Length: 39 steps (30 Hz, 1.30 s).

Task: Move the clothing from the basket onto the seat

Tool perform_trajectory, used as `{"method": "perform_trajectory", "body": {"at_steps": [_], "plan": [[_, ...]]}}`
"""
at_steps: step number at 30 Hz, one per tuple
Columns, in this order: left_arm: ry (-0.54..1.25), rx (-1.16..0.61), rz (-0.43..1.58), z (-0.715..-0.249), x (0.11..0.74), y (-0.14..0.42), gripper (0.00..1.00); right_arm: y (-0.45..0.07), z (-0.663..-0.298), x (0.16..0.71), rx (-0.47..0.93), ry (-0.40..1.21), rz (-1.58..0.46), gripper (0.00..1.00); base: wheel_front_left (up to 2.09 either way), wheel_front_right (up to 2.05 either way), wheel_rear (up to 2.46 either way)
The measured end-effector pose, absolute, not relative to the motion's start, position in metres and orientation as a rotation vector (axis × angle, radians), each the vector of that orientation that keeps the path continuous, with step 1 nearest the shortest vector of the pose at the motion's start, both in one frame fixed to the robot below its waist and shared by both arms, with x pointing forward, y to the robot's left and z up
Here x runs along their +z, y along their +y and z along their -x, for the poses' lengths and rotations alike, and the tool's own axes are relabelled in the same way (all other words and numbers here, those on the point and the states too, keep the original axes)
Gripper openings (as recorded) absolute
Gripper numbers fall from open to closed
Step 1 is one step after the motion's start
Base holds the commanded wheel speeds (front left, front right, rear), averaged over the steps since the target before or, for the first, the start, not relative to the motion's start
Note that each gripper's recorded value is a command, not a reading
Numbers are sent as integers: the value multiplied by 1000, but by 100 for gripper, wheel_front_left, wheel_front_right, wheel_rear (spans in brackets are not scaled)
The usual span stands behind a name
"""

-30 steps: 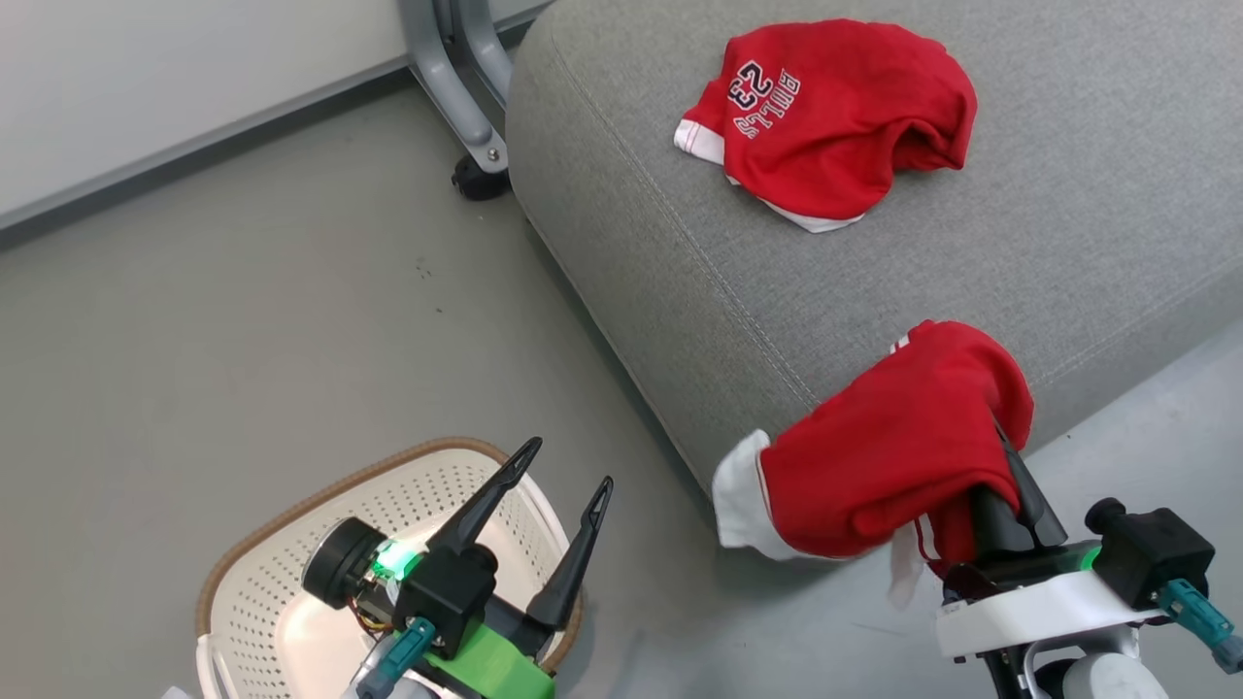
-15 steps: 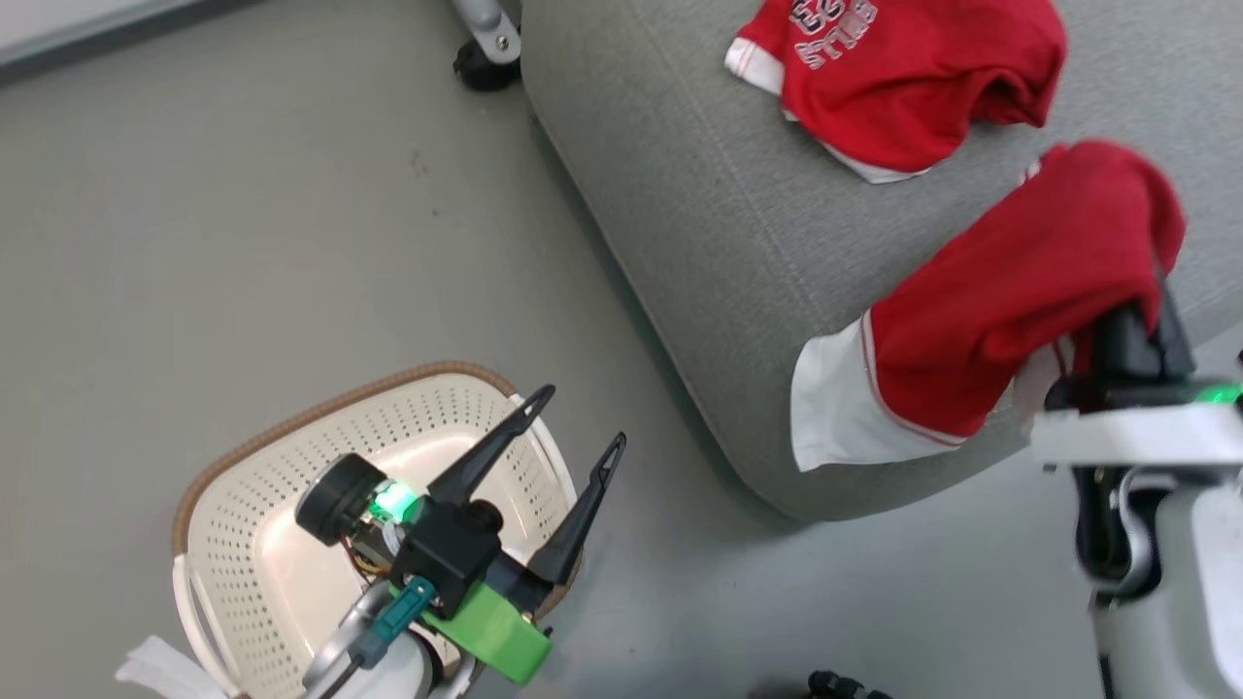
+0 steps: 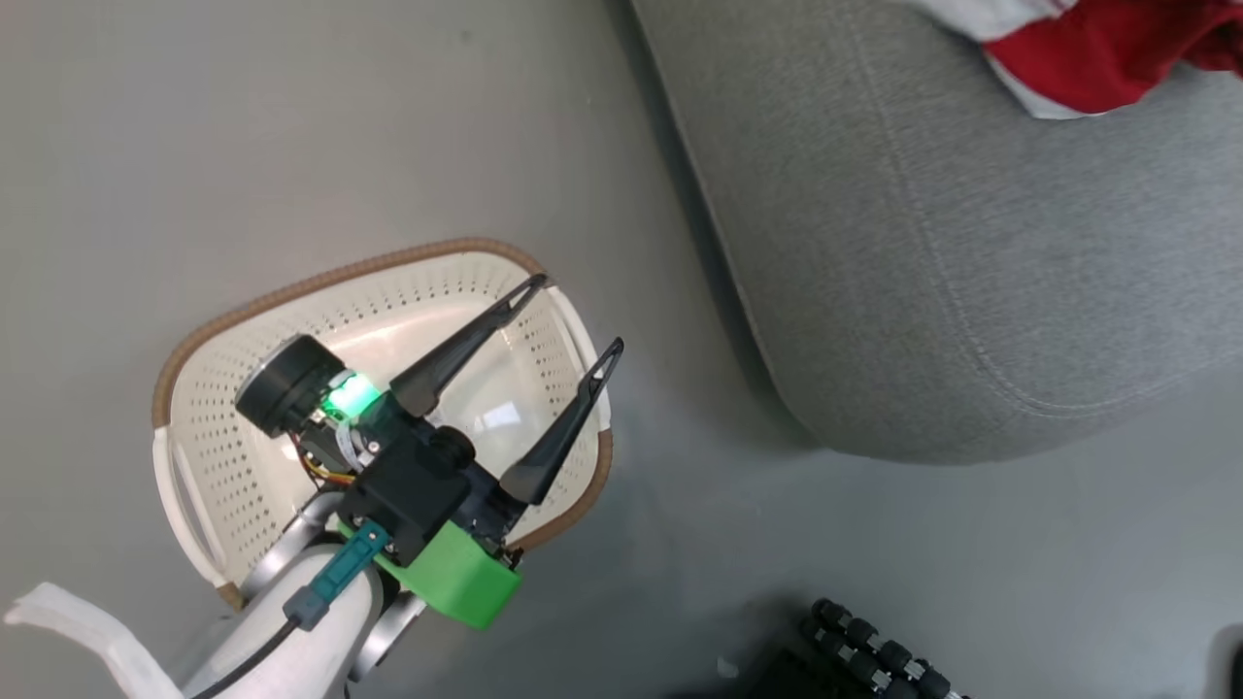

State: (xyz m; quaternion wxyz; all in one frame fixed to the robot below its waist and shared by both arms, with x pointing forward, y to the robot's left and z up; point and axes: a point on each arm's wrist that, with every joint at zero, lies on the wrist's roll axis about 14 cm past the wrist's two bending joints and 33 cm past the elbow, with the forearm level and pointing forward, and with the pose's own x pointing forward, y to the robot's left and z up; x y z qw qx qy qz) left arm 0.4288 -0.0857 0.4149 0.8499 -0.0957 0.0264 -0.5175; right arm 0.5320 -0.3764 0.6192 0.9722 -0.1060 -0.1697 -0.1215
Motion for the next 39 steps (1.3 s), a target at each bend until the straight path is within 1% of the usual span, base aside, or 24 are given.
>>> {"method": "perform_trajectory", "body": {"at_steps": [3, 5, 6, 8, 14, 15, 16, 17, 22, 29, 32, 35, 39], "plan": [[74, -1081, 234, -433, 406, -81, 100, -385, -556, 609, -249, -304, 263, 0, 0, 0, 0], [84, -1072, 240, -436, 399, -77, 100, -395, -563, 588, -272, -244, 271, 0, 0, 0, 0], [95, -1067, 240, -436, 394, -75, 100, -403, -564, 570, -284, -187, 295, 0, 0, 0, 0], [108, -1056, 235, -438, 388, -69, 100, -418, -561, 540, -319, -94, 318, 0, 0, 0, 0], [130, -1036, 232, -438, 380, -62, 100, -450, -531, 481, -447, 60, 276, 0, 0, 0, 0], [131, -1035, 232, -438, 379, -61, 100, -451, -526, 475, -458, 76, 266, 25, 0, 0, 0], [136, -1039, 226, -437, 378, -62, 100, -451, -520, 468, -470, 93, 254, 40, 0, 0, 0], [136, -1046, 222, -435, 379, -63, 100, -452, -515, 462, -480, 111, 247, 100, 0, 0, 0], [120, -1056, 229, -430, 390, -70, 100, -458, -485, 467, -526, 115, 259, 100, 0, 0, 0], [123, -1033, 311, -414, 418, -82, 100, -451, -418, 460, -563, 163, 240, 100, 0, 0, 0], [114, -988, 372, -411, 437, -84, 100, -425, -388, 434, -527, 234, 179, 100, 0, 0, 0], [124, -952, 387, -403, 445, -81, 100, -405, -364, 423, -491, 260, 131, 100, 0, 0, 0], [140, -849, 403, -397, 452, -66, 100, -360, -344, 408, -401, 282, 43, 100, 0, 0, 0]]}}
